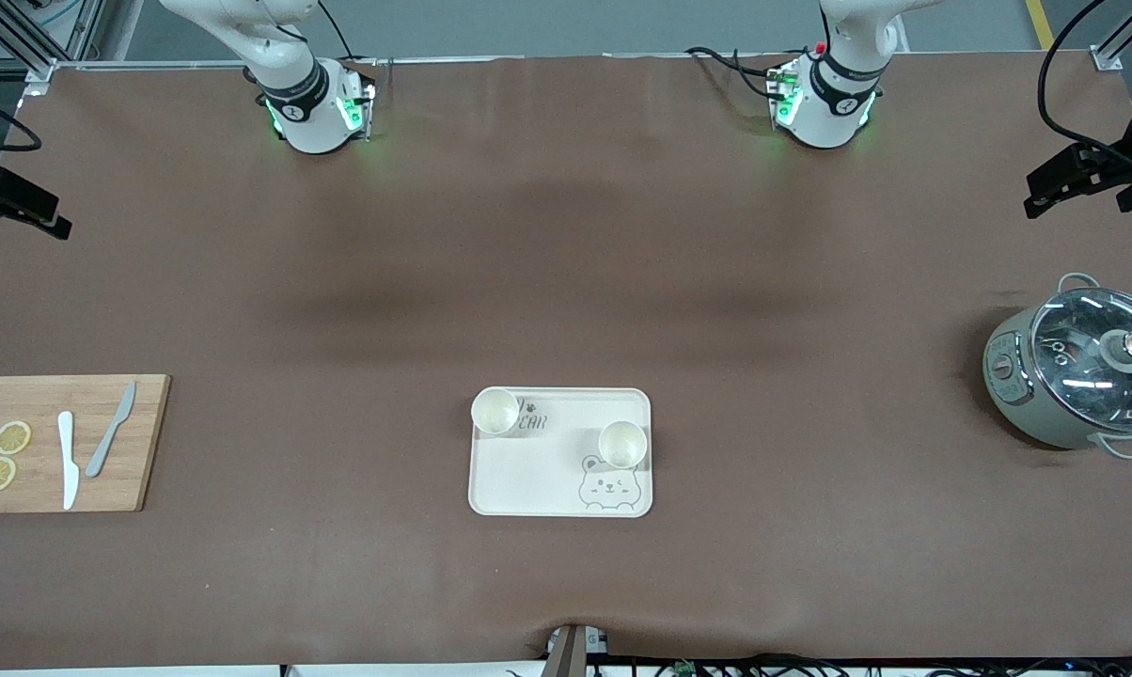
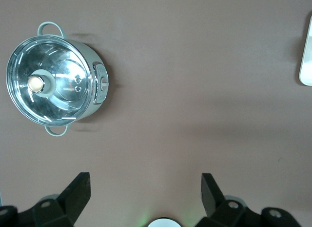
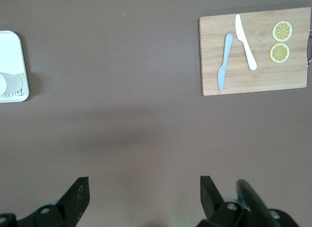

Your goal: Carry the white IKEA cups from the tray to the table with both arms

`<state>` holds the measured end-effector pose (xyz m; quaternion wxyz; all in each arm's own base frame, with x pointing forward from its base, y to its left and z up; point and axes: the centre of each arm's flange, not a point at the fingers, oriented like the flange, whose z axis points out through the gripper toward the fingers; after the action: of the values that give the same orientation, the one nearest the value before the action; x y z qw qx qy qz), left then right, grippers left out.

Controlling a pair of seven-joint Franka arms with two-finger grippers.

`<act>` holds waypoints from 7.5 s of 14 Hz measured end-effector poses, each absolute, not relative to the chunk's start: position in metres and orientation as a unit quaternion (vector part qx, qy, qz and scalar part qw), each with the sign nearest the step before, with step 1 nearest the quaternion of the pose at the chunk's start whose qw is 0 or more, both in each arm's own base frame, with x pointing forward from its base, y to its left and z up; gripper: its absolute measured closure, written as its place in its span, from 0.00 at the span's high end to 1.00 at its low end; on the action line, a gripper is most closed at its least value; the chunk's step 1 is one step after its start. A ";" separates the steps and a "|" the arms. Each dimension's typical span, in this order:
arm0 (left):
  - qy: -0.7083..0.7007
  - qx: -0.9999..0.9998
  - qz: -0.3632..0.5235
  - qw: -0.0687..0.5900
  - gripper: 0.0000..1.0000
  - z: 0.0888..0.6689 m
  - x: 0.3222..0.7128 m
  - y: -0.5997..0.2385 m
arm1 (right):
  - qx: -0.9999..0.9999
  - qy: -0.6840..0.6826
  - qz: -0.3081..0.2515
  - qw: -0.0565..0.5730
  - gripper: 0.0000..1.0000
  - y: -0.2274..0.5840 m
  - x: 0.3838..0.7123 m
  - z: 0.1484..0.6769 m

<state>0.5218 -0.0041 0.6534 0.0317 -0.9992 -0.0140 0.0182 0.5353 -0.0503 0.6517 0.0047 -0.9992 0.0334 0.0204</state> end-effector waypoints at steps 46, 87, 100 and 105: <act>-0.130 -0.986 -0.017 -0.106 1.00 0.347 0.654 -0.348 | -0.979 0.179 0.098 -0.005 1.00 -0.011 0.638 0.464; -0.229 -0.972 0.045 0.008 0.04 0.290 0.628 -0.087 | -0.892 0.446 0.039 0.072 0.45 0.359 0.617 0.244; -0.260 -0.965 0.039 -0.018 0.04 0.241 0.587 -0.065 | -0.894 0.440 0.067 0.050 0.02 0.287 0.653 0.307; -0.266 -0.963 0.031 -0.026 0.22 0.230 0.591 -0.061 | -0.942 0.316 0.109 0.034 0.02 0.168 0.674 0.300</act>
<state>0.5905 -0.0613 0.2305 -0.0257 -0.9630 -0.2665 0.0309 0.6741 0.1677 0.3003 0.0339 -0.9420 0.3157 0.1092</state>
